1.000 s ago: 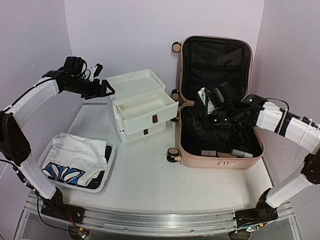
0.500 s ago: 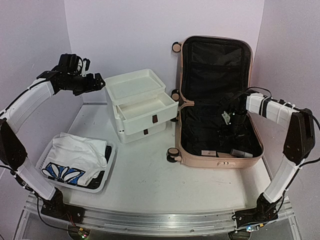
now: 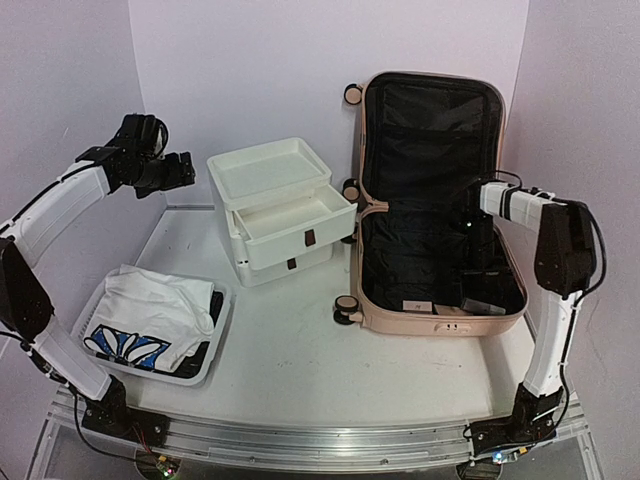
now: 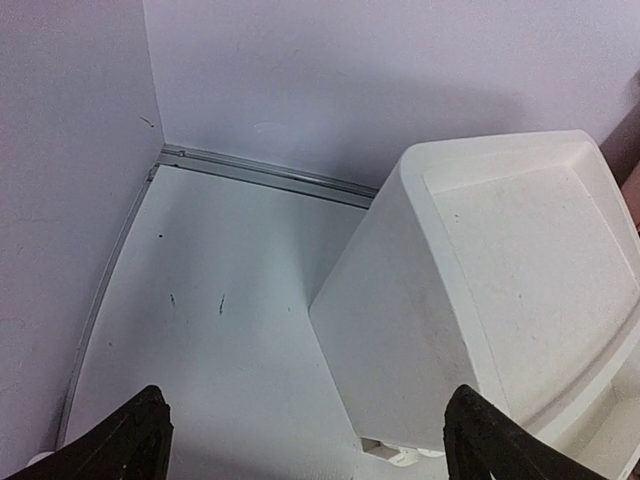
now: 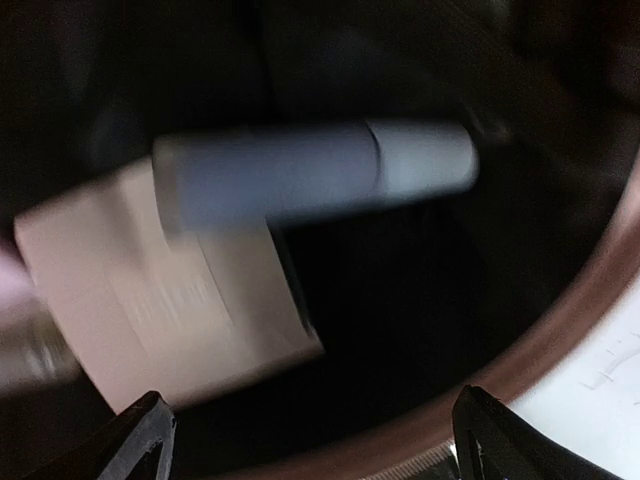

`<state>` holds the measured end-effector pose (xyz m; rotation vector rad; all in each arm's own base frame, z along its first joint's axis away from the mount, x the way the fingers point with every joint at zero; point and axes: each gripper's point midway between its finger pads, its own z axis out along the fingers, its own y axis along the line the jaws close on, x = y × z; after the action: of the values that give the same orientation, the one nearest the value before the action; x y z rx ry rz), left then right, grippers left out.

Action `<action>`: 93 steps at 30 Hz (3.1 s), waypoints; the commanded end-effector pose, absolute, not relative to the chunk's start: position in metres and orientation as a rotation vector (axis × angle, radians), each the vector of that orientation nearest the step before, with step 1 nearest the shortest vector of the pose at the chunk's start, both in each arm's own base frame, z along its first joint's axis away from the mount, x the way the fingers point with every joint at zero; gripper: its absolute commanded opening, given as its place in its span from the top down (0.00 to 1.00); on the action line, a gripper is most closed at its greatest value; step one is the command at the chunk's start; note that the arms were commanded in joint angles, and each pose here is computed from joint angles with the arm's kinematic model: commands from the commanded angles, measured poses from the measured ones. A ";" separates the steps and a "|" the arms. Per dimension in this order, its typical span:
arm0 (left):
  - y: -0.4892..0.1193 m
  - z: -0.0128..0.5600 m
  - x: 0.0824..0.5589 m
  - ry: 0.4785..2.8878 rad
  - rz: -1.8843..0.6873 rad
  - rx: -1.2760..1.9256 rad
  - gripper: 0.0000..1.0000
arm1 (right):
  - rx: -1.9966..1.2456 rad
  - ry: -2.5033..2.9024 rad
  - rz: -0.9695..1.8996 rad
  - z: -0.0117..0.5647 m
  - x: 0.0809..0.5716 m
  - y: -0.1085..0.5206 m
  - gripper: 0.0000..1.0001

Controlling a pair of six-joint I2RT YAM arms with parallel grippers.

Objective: Open, take out, and arrange the luggage

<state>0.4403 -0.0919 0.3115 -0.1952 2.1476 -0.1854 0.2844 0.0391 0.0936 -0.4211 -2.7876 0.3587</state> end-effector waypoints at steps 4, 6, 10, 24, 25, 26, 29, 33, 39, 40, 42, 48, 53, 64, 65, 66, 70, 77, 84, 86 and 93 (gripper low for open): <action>-0.077 0.333 0.448 2.069 -0.168 -0.339 0.05 | -0.533 -2.710 0.404 0.082 0.302 0.047 0.02; -0.076 0.331 0.447 2.074 -0.165 -0.338 0.05 | -0.480 -2.769 0.317 0.076 0.315 0.056 0.02; -0.076 0.331 0.444 2.081 -0.163 -0.327 0.05 | -0.117 -2.920 0.049 0.078 0.347 0.092 0.02; -0.077 0.328 0.459 2.112 -0.121 -0.277 0.06 | 1.016 -2.759 0.178 0.068 0.324 0.049 0.11; -0.076 0.327 0.460 2.115 -0.115 -0.279 0.06 | 1.006 -2.752 0.183 0.067 0.323 0.042 0.12; -0.076 0.326 0.461 2.115 -0.110 -0.282 0.06 | 1.005 -2.745 0.187 0.066 0.322 0.037 0.14; -0.077 0.328 0.466 2.112 -0.108 -0.272 0.06 | 1.055 -2.690 0.193 0.060 0.318 0.031 0.17; -0.077 0.331 0.467 2.107 -0.110 -0.272 0.06 | 1.135 -2.591 0.228 0.041 0.314 0.022 0.22; -0.075 0.333 0.458 2.097 -0.133 -0.304 0.06 | 1.205 -2.624 0.191 0.028 0.332 0.032 0.39; -0.075 0.333 0.457 2.096 -0.138 -0.312 0.06 | 1.219 -2.626 0.189 0.025 0.334 0.033 0.41; -0.074 0.334 0.456 2.088 -0.149 -0.329 0.06 | 1.260 -2.607 0.192 0.020 0.335 0.032 0.42; -0.079 0.341 0.452 2.065 -0.222 -0.355 0.06 | 1.340 -2.625 0.100 0.020 0.333 0.046 0.57; -0.084 0.350 0.448 2.048 -0.261 -0.334 0.06 | 1.398 -2.686 0.107 0.047 0.335 0.055 0.67; -0.100 0.356 0.434 2.053 -0.403 -0.311 0.07 | 1.491 -3.053 -0.120 0.150 0.367 0.123 0.80; -0.100 0.356 0.433 2.053 -0.412 -0.315 0.07 | 1.496 -3.088 -0.201 0.160 0.370 0.139 0.81; -0.103 0.357 0.432 2.056 -0.431 -0.311 0.07 | 1.541 -3.143 -0.286 0.182 0.379 0.160 0.85; -0.109 0.357 0.425 2.064 -0.482 -0.298 0.08 | 1.791 -3.235 -0.643 0.245 0.398 0.242 0.90; -0.116 0.352 0.409 2.087 -0.542 -0.250 0.08 | 2.134 -3.249 -1.146 0.353 0.411 0.334 0.99; -0.128 0.354 0.404 2.097 -0.596 -0.164 0.08 | 2.577 -3.042 -1.238 0.392 0.396 0.383 1.00; -0.130 0.355 0.403 2.096 -0.602 -0.147 0.08 | 2.682 -2.961 -1.227 0.384 0.398 0.395 1.00; -0.130 0.358 0.396 2.089 -0.614 -0.144 0.08 | 2.816 -2.980 -1.006 0.358 0.430 0.421 1.00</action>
<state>0.4064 -0.1303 0.3314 -0.1794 2.1695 -0.5816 0.4081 0.4090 0.3470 2.6321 -2.9571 -1.1014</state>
